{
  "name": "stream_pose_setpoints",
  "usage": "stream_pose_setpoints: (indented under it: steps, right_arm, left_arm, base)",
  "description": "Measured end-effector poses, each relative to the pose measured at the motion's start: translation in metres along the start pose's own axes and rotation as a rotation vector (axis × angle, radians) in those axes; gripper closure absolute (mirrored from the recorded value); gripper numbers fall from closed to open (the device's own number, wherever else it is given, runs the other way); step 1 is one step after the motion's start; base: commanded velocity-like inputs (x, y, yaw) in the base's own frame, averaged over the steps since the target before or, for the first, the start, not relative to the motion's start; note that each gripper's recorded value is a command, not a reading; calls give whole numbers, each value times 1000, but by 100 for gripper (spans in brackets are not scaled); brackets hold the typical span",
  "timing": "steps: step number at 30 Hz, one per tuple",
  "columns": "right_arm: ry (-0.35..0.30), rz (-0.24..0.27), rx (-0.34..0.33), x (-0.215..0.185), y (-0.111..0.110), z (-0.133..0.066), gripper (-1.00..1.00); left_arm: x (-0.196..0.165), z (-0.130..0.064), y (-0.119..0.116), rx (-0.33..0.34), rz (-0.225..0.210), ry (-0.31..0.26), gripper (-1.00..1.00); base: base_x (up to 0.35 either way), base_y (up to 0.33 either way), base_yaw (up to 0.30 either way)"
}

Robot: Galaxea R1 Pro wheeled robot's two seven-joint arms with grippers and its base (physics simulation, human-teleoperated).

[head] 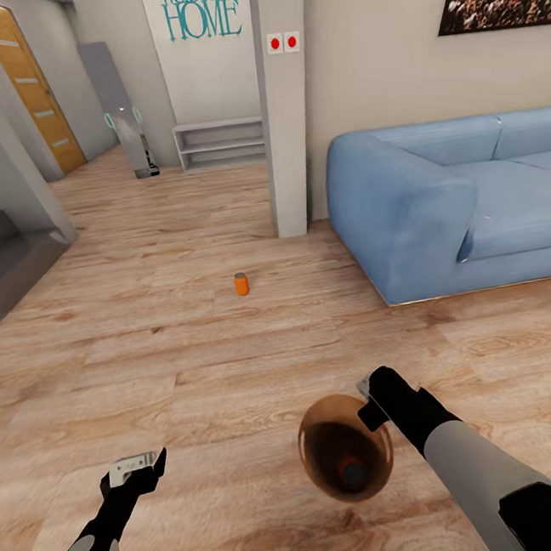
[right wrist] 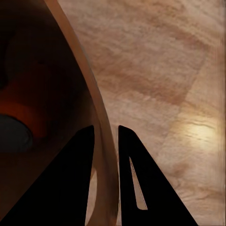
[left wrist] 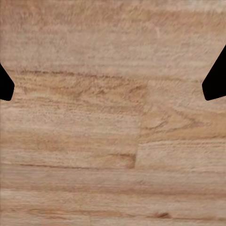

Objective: Put the three can of soda from the living room inside the tash can in the kitchen.

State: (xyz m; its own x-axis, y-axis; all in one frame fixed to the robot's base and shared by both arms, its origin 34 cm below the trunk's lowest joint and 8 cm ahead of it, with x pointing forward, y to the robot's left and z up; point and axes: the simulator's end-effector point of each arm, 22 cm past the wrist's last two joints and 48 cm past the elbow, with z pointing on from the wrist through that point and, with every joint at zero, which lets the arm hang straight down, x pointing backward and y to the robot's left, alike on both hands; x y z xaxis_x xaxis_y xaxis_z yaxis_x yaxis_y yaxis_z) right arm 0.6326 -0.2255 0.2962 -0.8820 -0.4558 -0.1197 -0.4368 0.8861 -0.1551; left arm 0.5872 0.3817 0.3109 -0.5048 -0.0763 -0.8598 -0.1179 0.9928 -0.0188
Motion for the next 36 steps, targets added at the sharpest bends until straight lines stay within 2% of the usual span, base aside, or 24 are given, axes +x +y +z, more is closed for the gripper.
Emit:
stream_pose_setpoints:
  steps: [6,13,14,17,19,20,21,22,23,26,27,31,36]
  right_arm:
    - [1,-10,32,-2,-8,-3,100]
    - [-5,20,56,-7,-20,-11,100]
    - [33,123,29,0,-27,-20,100]
    - [-56,172,-17,-27,-24,-35,100]
    - [-165,230,-91,-60,-16,-58,100]
    - [-220,263,-151,-77,-8,-72,100]
    - [-234,288,-212,-83,4,-77,100]
    - [-225,297,-241,-81,11,-75,100]
    - [-223,291,-217,-80,6,-74,100]
    - [-205,234,-79,-71,-24,-69,100]
    - [-205,233,-76,-71,-24,-69,100]
    - [-221,279,-179,-77,-4,-72,100]
    - [-212,250,-110,-72,-18,-70,100]
  left_arm:
    - [5,0,-2,6,1,12,-100]
    - [23,-2,-4,11,-5,51,-100]
    - [37,-4,-5,11,-11,80,-100]
    - [38,-4,-6,12,-12,83,-100]
    - [39,-4,-5,12,-12,84,-100]
    - [38,-4,-5,12,-12,83,-100]
    - [38,-4,-5,12,-12,83,-100]
    - [39,-4,-6,13,-12,83,-100]
    - [39,-4,-6,13,-12,83,-100]
    - [39,-4,-6,13,-12,84,-100]
    - [39,-4,-6,14,-12,84,-100]
    - [39,-4,-7,17,-12,83,-100]
    - [37,-5,-9,26,-13,81,-100]
  base:
    - [87,50,0]
    - [271,169,0]
    - [291,184,0]
    - [296,188,0]
    - [298,189,0]
    - [299,190,0]
    - [299,190,0]
    - [300,190,0]
    - [300,190,0]
    - [300,191,0]
    - [300,191,0]
    - [300,191,-64]
    - [300,191,-206]
